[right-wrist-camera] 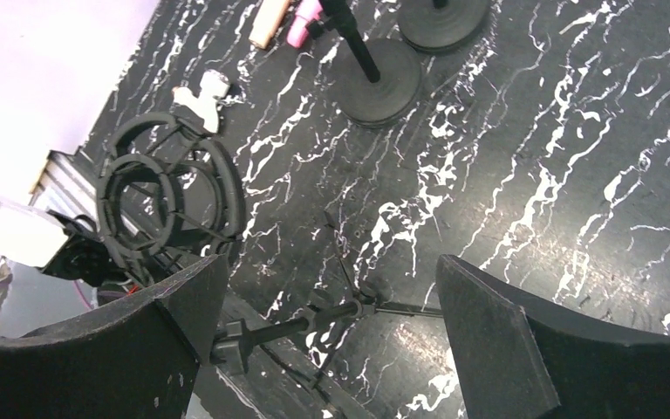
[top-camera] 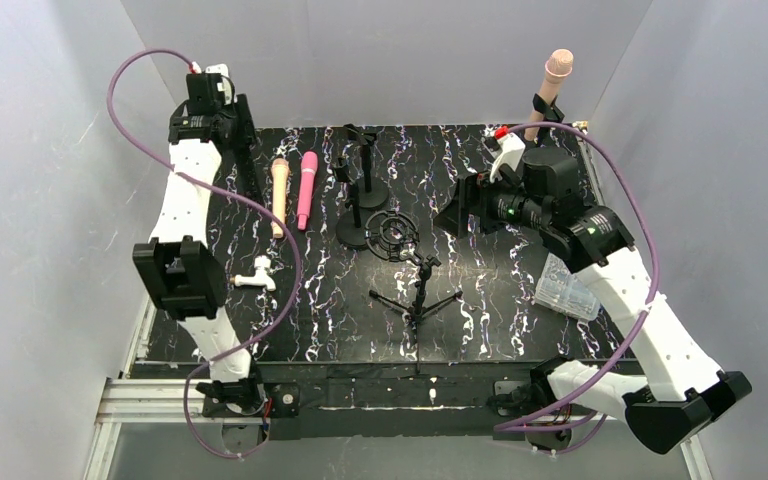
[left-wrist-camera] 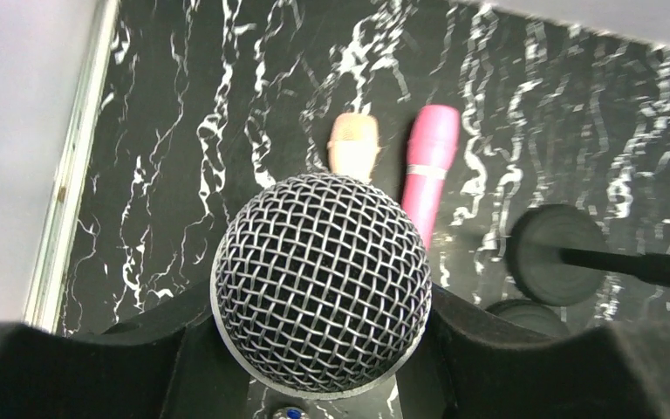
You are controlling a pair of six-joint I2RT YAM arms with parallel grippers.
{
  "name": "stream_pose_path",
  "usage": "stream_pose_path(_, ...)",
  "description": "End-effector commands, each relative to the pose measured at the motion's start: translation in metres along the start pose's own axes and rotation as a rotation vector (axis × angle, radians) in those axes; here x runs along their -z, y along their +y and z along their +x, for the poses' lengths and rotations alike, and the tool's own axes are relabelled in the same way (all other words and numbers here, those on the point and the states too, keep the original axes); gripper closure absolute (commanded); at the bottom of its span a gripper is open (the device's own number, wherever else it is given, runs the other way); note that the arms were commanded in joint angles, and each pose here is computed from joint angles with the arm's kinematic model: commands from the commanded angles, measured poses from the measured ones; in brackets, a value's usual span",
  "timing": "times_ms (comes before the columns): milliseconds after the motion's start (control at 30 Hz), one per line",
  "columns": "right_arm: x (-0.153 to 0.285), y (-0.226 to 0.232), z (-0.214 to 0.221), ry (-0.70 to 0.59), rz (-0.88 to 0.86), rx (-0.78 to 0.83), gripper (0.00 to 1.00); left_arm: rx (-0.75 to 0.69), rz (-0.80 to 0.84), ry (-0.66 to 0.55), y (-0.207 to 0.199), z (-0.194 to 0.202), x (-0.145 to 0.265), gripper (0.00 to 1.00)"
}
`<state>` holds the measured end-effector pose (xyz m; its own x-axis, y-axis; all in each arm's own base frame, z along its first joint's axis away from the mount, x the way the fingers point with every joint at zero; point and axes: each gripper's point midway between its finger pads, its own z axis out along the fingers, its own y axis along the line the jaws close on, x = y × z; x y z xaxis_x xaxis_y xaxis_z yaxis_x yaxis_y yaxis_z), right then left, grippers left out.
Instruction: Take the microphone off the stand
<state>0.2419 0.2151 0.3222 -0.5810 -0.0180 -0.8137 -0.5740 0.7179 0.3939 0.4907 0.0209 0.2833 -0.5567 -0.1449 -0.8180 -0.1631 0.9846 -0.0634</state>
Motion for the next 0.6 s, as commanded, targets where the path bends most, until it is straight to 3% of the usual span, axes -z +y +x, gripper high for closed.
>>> stream_pose_path(0, 0.006, -0.007, -0.013, -0.033, 0.052, 0.028, 0.02, 0.044, -0.006, 0.085, 0.020, 0.007, -0.022, 1.00)
stream_pose_path(200, 0.001, -0.010, -0.011, -0.025, 0.062, 0.016, 0.02, 0.032, -0.063, 0.187, 0.042, 0.028, -0.071, 1.00)
stream_pose_path(567, -0.012, -0.018, -0.009, 0.002, 0.085, 0.001, 0.02, 0.109, -0.005, 0.328, 0.041, 0.073, -0.143, 1.00)
